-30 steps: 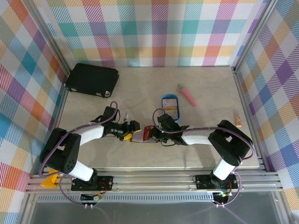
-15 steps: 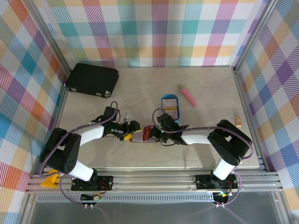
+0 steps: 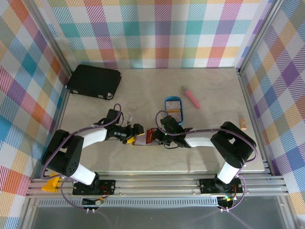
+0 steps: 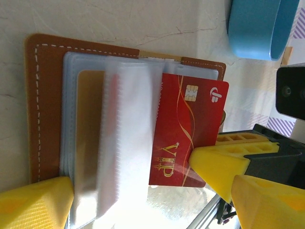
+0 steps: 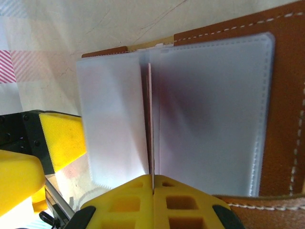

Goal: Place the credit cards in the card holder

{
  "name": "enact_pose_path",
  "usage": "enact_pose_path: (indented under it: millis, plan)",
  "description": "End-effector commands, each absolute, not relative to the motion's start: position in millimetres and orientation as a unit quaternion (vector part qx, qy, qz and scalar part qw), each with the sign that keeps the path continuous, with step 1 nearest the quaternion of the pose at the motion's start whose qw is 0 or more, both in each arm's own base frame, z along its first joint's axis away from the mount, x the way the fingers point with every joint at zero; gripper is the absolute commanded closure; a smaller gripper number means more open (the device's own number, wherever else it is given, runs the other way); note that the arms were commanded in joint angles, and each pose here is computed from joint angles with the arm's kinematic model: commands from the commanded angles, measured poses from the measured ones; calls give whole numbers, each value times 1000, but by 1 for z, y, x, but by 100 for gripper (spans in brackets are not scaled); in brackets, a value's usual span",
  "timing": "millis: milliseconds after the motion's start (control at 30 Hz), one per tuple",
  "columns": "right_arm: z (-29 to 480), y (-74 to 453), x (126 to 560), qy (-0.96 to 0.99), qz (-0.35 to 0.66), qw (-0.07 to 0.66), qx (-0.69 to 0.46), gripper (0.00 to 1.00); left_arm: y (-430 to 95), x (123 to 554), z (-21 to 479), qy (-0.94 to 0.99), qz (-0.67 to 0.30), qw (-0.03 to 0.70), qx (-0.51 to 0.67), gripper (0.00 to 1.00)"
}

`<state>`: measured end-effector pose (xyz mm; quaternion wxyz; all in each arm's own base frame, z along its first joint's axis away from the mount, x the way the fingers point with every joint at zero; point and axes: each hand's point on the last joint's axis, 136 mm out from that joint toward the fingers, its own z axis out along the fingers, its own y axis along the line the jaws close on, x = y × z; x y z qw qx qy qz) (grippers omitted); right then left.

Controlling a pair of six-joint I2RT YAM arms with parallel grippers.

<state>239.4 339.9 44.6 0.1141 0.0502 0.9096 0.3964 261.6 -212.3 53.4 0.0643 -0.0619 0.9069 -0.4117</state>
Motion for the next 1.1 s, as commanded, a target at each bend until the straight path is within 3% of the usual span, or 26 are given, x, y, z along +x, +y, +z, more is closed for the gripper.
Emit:
enact_pose_path:
  millis: [0, 533, 1067]
  plan:
    - [45, 347, 239, 903, 412, 109, 50, 100, -217, 249, 45, 909, -411, 43, -48, 14]
    - [62, 339, 237, 904, 406, 127, 38, 100, -208, 253, 62, 921, -381, 69, -45, 13]
    - [45, 337, 234, 910, 395, 124, 19, 100, -207, 252, 57, 924, -374, 64, -41, 13]
